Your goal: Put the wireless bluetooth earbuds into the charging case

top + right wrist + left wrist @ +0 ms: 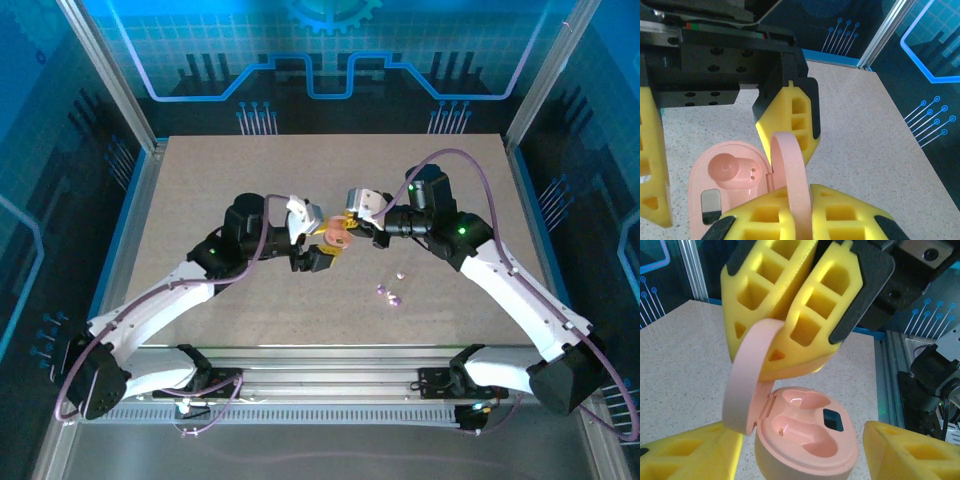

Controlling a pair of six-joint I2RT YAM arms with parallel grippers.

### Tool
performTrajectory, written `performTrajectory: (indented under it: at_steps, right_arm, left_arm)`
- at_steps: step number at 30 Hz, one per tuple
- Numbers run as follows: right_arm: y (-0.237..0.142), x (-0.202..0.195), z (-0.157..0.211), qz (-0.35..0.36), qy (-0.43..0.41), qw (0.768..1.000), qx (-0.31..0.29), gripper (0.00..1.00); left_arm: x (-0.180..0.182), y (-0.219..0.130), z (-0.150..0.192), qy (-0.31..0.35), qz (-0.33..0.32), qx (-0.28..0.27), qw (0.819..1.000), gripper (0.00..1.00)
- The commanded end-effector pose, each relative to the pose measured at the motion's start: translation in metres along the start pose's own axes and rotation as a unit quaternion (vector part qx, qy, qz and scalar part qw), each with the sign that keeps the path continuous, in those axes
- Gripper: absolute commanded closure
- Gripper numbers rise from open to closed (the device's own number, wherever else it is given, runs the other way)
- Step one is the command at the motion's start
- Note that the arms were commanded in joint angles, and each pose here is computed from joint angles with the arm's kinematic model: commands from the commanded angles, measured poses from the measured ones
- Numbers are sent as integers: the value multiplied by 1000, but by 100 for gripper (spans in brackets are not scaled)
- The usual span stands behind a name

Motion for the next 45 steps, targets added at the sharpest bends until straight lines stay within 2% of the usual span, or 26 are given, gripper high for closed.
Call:
performTrajectory:
  at_steps: [1,7,9,15,19,22,33,39,43,45]
  right_arm:
    - [-2,-2,-11,4,-4,1000,-15,95]
    - [-1,-2,-12,-2,6,1000,-18,93]
    - [-1,-2,-12,-6,9,1000,-19,93]
    - [-1,-3,-13,-7,14,1000,-20,93]
    - [0,-4,-13,-9,21,1000,-20,93]
    - [0,-5,-13,-9,27,999,-22,92]
    - [-1,-3,-14,-18,26,999,-23,91]
    - [-2,-6,-13,-8,27,1000,-9,81]
    - [-7,-12,-9,5,45,999,-3,65]
    - [-9,-16,-8,13,54,998,-3,63]
  left_arm:
    - [-7,1,-8,21,18,-3,1000,34]
    - [-9,2,-8,42,15,-10,999,41]
    - [-10,2,-8,47,16,-13,999,47]
    - [-12,2,-5,57,15,-9,998,52]
    - [-12,2,-4,63,12,-8,998,47]
    - [-12,1,-3,66,11,-7,998,48]
    - [-13,1,-4,69,8,-8,998,62]
    - [-14,0,-5,77,10,-14,997,66]
    - [-17,-1,-5,80,21,-13,997,66]
    - [-18,-1,-4,85,26,-15,996,66]
Point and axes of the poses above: each hand's point on the last joint's axis, 136 mm out from that joint toward the fingers, its own y axis out along the fingers, its own x axis along the line the jaws close on, z = x × y, the point moved 8 cm from there along -y, back along the fingers, and after that the axes turned 15 degrees about -y, right-handed, at the moved point
